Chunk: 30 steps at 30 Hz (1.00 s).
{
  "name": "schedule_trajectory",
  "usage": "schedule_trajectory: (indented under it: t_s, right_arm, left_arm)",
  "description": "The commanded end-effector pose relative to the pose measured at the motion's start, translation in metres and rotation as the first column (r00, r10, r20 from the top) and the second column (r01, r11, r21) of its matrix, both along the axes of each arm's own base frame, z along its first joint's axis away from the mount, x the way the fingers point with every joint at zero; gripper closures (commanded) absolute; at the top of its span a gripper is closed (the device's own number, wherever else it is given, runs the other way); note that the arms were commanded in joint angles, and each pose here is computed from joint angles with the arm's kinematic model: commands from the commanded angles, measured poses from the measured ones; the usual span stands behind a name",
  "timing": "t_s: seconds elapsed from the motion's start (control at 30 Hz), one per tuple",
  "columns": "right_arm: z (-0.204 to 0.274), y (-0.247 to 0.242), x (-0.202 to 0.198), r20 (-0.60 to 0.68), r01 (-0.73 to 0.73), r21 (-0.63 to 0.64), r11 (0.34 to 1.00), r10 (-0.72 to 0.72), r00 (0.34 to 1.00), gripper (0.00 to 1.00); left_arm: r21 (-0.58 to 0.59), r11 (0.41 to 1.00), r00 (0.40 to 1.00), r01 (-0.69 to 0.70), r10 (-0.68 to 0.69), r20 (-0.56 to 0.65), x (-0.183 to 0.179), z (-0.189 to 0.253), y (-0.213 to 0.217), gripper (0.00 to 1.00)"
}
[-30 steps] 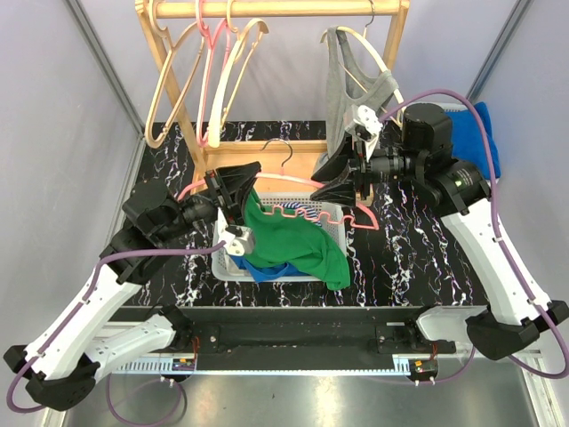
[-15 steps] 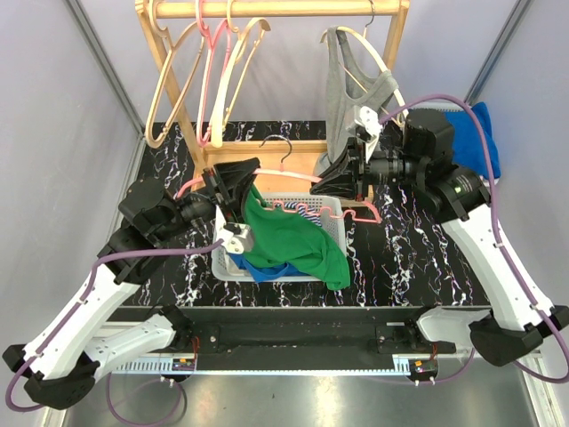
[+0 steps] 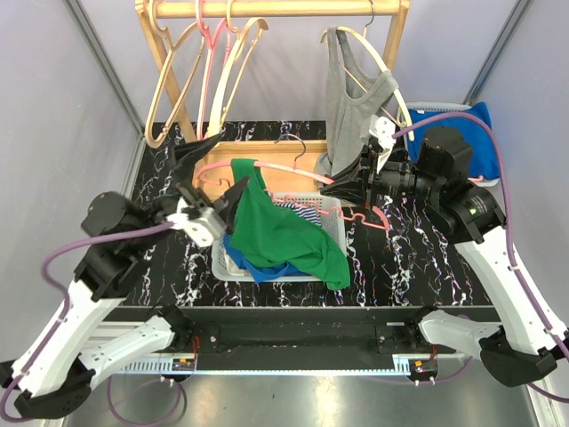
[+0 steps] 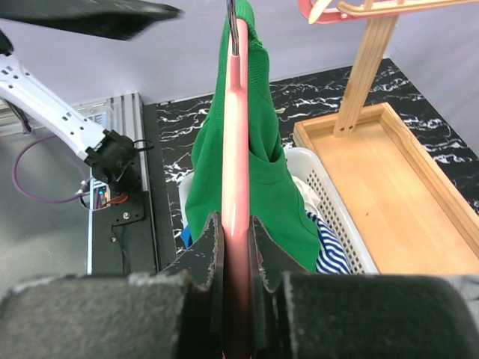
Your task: Remove the tank top from the hanger
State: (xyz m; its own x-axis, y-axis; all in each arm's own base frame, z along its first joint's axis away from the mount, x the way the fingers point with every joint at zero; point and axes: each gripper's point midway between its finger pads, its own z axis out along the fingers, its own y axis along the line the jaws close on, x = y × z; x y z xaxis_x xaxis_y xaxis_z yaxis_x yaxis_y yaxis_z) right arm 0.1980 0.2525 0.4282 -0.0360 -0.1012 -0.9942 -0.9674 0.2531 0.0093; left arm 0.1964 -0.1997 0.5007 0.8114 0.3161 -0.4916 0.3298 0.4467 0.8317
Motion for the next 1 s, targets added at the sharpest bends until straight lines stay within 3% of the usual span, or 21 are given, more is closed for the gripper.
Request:
schedule_trajectory:
  t_s: [0.0,0.17,0.5,0.77,0.97]
  right_arm:
    - [0.023,-0.008,-0.003,0.088,0.041,0.028,0.999,-0.043,0.995,1.0]
    - [0.024,-0.013,-0.005,0.089,0.055,0.007,0.998,-0.055,0.994,1.0]
    - [0.025,-0.013,-0.01,0.068,0.04,0.013,0.999,-0.041,0.997,1.0]
    - [0.027,-0.013,-0.015,0.07,0.023,0.019,1.0,-0.025,0.997,1.0]
    - [0.024,-0.015,-0.018,0.07,0.026,0.015,1.0,-0.027,0.997,1.0]
  left_arm:
    - [-0.147,0.989,0.957,-0.007,-0.036,-0.289,-0.017,-0.027,0.017,0.1]
    - [-0.166,0.986,0.886,0.011,-0.087,-0.456,-0.031,-0.074,0.018,0.25]
    - [-0.213,0.976,0.738,0.038,-0.171,-0.653,-0.03,-0.106,-0.005,0.28]
    - [-0.253,0.967,0.772,0.02,-0.176,-0.611,-0.015,-0.086,-0.011,0.31]
    - [-0.24,0.971,0.812,-0.021,-0.123,-0.571,-0.004,-0.079,-0.007,0.41]
